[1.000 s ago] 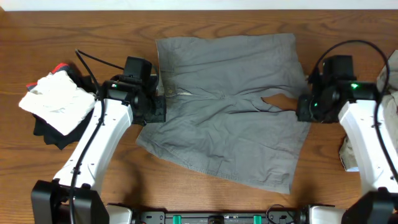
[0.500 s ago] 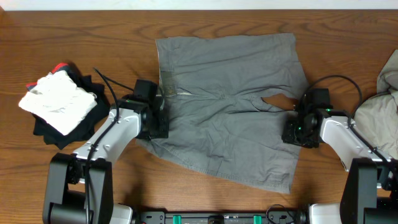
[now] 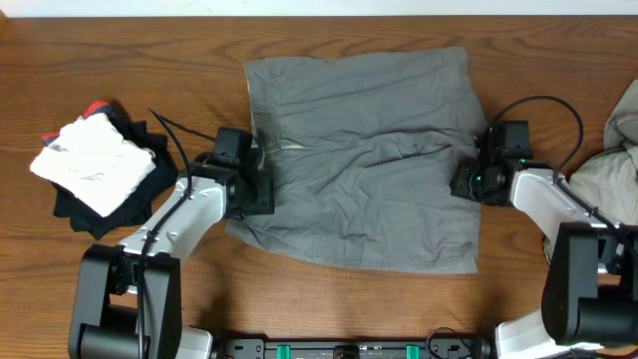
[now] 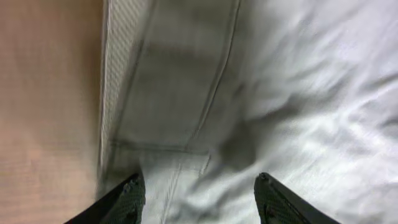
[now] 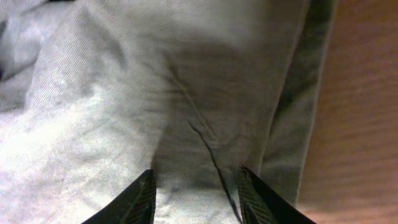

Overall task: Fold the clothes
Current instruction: 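Grasp the shorts' side edges with both grippers and pull them apart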

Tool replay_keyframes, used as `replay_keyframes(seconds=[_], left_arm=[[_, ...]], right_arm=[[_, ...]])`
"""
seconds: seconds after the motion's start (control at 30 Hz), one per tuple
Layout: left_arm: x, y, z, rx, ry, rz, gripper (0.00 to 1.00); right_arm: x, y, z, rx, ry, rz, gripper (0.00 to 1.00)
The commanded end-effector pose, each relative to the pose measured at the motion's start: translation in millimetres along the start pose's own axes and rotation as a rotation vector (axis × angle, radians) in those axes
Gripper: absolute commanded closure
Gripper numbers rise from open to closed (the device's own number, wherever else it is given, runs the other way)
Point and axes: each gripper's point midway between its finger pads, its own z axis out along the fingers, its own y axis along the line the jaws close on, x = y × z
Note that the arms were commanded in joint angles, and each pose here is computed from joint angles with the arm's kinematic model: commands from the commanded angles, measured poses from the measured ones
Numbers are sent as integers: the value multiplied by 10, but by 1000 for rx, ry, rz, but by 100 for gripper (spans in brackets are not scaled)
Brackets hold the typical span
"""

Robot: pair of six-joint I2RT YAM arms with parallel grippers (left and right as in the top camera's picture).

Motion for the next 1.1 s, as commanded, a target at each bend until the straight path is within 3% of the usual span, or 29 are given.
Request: replay_keyframes(seconds=[0.0,0.17,0.43,0.6,0.77,1.07], left_arm=[[-98,-67,17,35,-40,8,41],[-283,-113,-1,53,-114,20,41],[-200,-148,-359,43,-70,16,41],[18,-152,-671,38,-43,10,41],[373,-79,-813,3,63,-37,41],[783,145,-567,-109,152,-406,41]], right_arm=[[377,-418,293,106,150,64,56],[103,-417,133,97,140,1,55],[-93,-287,-368,95,202,-34,46],[-208,-186,-790,81,151,-40,43],[-57,-87,-1170,42,149,-39,42],[38,-67,-1363,37,142,-40,41]])
